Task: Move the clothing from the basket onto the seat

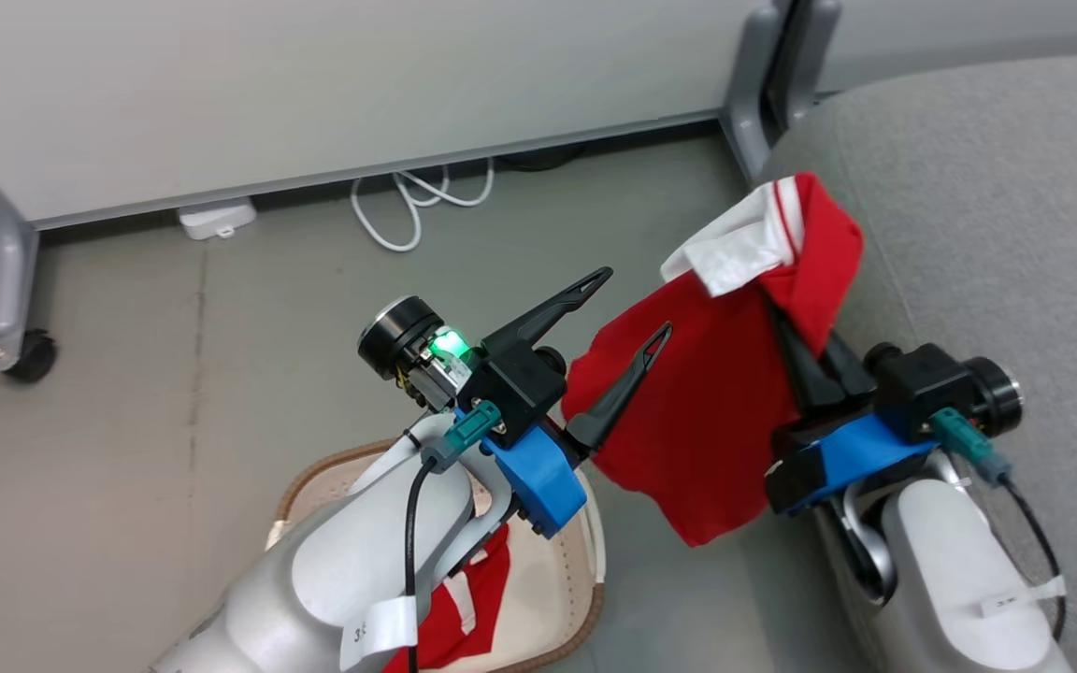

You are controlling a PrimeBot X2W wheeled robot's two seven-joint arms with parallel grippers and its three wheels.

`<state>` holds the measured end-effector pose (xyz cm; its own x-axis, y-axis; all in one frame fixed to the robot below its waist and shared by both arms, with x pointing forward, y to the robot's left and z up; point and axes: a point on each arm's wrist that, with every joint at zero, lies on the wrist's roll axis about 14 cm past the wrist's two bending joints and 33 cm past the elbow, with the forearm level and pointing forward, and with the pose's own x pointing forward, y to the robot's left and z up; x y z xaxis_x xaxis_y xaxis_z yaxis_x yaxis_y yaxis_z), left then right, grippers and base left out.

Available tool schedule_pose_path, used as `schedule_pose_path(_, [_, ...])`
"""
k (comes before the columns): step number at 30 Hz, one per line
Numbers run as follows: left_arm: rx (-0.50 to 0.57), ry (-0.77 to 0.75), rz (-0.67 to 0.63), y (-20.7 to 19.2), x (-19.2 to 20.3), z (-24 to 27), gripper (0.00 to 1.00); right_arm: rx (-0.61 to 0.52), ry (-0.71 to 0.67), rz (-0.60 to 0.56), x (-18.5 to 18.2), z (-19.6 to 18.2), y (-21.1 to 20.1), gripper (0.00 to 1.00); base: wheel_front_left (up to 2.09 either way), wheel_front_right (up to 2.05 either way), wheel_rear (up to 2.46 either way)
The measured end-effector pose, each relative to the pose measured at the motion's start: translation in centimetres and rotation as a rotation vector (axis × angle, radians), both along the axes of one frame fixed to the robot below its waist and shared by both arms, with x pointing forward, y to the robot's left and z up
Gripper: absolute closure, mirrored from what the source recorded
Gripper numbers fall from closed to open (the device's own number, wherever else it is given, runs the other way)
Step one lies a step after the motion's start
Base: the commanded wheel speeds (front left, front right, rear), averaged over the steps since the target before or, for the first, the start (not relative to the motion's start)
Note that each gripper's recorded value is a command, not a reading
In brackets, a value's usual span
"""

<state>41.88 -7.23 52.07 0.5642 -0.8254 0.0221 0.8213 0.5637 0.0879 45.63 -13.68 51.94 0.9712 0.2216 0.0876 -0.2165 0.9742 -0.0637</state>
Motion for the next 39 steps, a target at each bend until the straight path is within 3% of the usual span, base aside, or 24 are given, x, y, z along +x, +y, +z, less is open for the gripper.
schedule_pose_path(19, [0.003,0.104,-0.250,-7.1,-2.7,-4.4,0.00,-0.042,0.003,-0.426,-5.2,-0.3,-15.0,1.00,0.00,0.00,0.00])
schedule_pose_path(31, [-0.024,0.108,-0.271,-7.8,-2.3,-4.2,0.00,-0.058,-0.032,-0.427,-4.9,0.7,-14.9,1.00,0.00,0.00,0.00])
schedule_pose_path(39, [-0.032,0.098,-0.268,-7.5,-0.1,-5.2,0.00,-0.134,-0.246,-0.447,0.2,7.9,-17.4,1.00,0.00,0.00,0.00])
